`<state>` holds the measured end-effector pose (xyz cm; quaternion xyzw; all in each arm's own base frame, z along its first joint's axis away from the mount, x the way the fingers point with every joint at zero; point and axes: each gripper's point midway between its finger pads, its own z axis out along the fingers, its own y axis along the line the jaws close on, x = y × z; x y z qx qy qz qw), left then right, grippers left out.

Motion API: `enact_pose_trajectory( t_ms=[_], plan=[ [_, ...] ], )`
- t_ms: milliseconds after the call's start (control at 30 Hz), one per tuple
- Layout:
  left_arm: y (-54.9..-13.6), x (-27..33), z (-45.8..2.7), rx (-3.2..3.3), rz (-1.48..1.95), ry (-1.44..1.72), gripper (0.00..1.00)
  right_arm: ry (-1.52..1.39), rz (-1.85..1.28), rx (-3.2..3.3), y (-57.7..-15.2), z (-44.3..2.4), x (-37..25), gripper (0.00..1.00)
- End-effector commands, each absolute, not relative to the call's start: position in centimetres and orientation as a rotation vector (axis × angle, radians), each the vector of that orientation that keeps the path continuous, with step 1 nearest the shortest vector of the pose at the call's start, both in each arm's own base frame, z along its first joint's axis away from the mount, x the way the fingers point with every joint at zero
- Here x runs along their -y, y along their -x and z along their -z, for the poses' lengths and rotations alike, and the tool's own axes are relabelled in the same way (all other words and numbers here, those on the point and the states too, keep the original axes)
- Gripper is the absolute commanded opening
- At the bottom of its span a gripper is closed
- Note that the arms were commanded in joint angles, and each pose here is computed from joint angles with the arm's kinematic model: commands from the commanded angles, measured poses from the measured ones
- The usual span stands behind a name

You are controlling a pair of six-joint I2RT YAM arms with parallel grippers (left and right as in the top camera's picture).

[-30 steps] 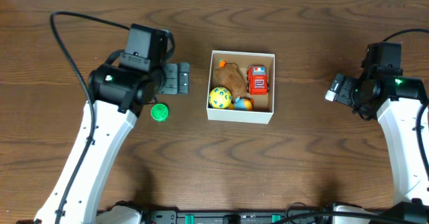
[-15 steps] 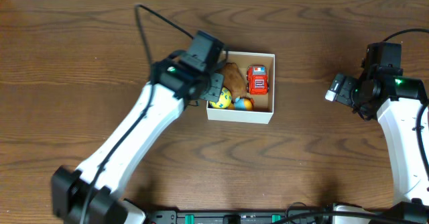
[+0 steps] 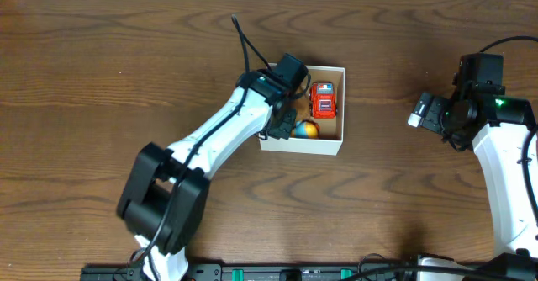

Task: Pack container
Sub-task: 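Lower the yellow ball into the box and open the left gripper, then withdraw the left gripper from the box toward the green ball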

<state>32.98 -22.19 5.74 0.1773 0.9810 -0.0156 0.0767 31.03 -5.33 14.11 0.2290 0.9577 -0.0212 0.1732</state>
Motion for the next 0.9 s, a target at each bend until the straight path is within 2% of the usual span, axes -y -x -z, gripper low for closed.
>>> enact_pose_trajectory(
  t_ms=[0, 100, 367, 400, 433, 667, 867],
  plan=[
    [-30.9, 20.8, 0.5, -3.104, -0.073, -0.571, 0.19, -0.641, 0.065, -2.731, -30.8, -13.9, 5.4, 0.99],
    [-30.5, 20.5, 0.6, -3.122, -0.088, -0.576, 0.14, -0.642, 0.066, -2.734, -30.7, -13.8, 5.4, 0.99],
    [-31.7, 21.3, -4.7, -2.994, 0.006, -0.549, 0.15, -0.642, 0.065, -2.733, -30.8, -13.8, 5.4, 0.99],
    [-31.9, 21.4, -5.8, -2.966, 0.025, -0.543, 0.17, -0.642, 0.065, -2.733, -30.8, -13.8, 5.4, 0.99],
    [-32.0, 21.5, -6.8, -2.940, 0.042, -0.539, 0.26, -0.642, 0.065, -2.733, -30.8, -13.8, 5.4, 0.99],
    [-32.4, 21.6, -13.3, -2.774, 0.140, -0.511, 0.43, -0.642, 0.066, -2.733, -30.8, -13.8, 5.4, 0.99],
    [-32.2, 21.5, -15.9, -2.707, 0.179, -0.495, 0.46, -0.642, 0.066, -2.734, -30.7, -13.8, 5.4, 0.99]
  ],
)
